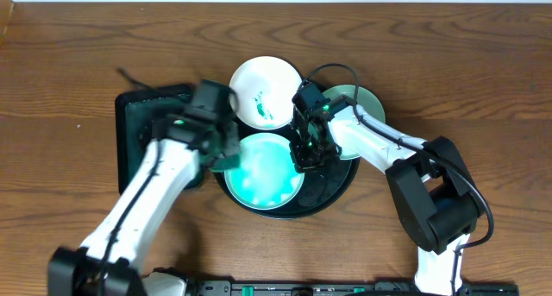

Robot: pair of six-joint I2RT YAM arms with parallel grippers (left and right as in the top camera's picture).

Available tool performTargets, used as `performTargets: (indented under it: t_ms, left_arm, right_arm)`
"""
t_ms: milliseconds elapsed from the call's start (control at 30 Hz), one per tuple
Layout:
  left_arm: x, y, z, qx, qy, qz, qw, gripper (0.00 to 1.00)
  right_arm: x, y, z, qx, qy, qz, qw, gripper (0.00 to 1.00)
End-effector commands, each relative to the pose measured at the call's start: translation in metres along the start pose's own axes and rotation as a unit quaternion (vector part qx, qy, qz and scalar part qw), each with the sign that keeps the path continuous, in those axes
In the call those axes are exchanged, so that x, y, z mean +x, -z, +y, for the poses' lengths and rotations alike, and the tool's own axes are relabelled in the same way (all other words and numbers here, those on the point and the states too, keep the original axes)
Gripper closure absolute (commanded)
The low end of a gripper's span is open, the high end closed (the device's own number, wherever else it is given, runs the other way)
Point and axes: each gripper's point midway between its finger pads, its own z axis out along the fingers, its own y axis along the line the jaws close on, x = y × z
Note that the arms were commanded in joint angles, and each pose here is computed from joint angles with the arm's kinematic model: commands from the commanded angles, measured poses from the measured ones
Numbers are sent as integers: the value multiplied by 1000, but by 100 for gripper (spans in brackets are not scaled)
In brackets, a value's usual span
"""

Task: Clean dirty plates on tray and stack at the side
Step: 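Return the sponge to the basin with the left gripper, then lift the pale green plate off the tray with the right gripper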

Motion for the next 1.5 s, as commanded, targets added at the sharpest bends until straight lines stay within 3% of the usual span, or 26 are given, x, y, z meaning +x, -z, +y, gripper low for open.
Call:
performTargets:
  t_ms: [0,200,400,633,900,1467]
  left_arm:
    - [-19,6,35,-31,46,-26,998,93]
    - [-37,5,103,-69,149,-31,986,93]
    - [-41,8,144,-78,217,-31,973,93]
    - [-41,8,146,-69,224,-28,972,93]
    - [-41,8,146,-69,223,-28,972,93]
    - [-45,7,138,-43,211,-30,976,93]
  right_arm:
    - [14,-13,1,6,13,26,1000,99]
    - [-2,-1,12,-4,66,-15,998,99]
    - [-22,30,9,46,83,-83,992,99]
    - [-25,46,8,128,112,-125,977,99]
    - [-25,67,19,250,167,-189,935,99]
    - [-32,131,29,299,182,-284,893,99]
